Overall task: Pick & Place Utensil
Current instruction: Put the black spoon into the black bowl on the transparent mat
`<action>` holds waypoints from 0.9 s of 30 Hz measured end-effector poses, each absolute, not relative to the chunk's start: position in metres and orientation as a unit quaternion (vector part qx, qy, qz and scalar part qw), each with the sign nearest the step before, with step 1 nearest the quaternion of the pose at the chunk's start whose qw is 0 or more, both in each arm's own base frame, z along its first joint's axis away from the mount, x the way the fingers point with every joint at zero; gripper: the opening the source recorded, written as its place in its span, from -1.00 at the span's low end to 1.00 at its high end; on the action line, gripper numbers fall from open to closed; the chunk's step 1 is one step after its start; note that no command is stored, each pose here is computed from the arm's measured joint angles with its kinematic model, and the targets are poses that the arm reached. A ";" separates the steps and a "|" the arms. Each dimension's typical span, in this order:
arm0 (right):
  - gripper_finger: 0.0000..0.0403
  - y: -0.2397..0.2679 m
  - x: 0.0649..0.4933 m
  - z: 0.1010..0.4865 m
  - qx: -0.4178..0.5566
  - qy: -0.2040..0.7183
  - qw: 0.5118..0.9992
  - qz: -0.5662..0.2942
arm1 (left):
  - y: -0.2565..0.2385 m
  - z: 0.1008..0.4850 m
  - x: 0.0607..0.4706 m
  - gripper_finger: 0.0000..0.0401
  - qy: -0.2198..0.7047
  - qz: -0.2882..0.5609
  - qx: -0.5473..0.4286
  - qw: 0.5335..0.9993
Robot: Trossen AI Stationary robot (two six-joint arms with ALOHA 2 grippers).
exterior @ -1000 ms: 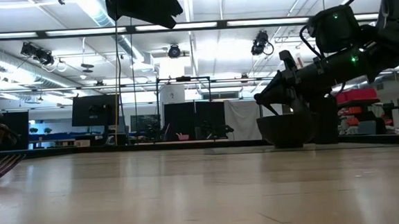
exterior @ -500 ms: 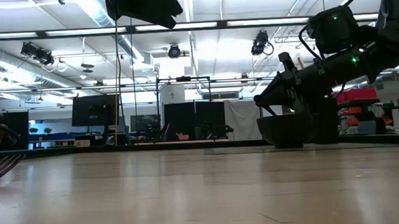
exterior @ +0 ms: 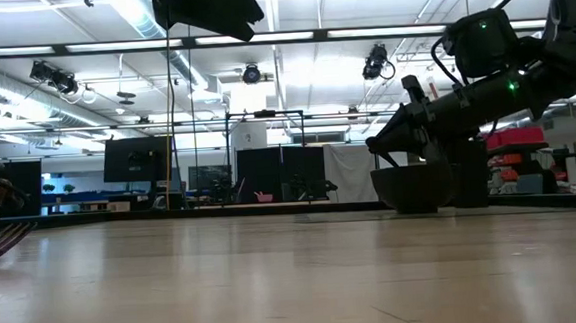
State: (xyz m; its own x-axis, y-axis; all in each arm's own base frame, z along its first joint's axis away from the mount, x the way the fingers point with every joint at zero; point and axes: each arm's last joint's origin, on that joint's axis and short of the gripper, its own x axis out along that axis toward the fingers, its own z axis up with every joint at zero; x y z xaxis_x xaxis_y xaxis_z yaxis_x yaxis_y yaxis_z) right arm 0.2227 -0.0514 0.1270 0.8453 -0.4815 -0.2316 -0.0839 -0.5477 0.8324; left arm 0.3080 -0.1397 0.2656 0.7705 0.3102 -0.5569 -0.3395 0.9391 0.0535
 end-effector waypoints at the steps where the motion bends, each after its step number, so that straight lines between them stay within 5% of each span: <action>1: -0.89 -0.051 0.223 0.127 0.851 -0.166 0.446 -0.223 | -0.140 0.266 0.308 -0.12 0.291 0.173 -0.025 0.941; 27: -0.88 -0.051 0.222 0.125 0.861 -0.167 0.423 -0.228 | -0.140 0.266 0.308 -0.12 0.291 0.173 -0.025 0.941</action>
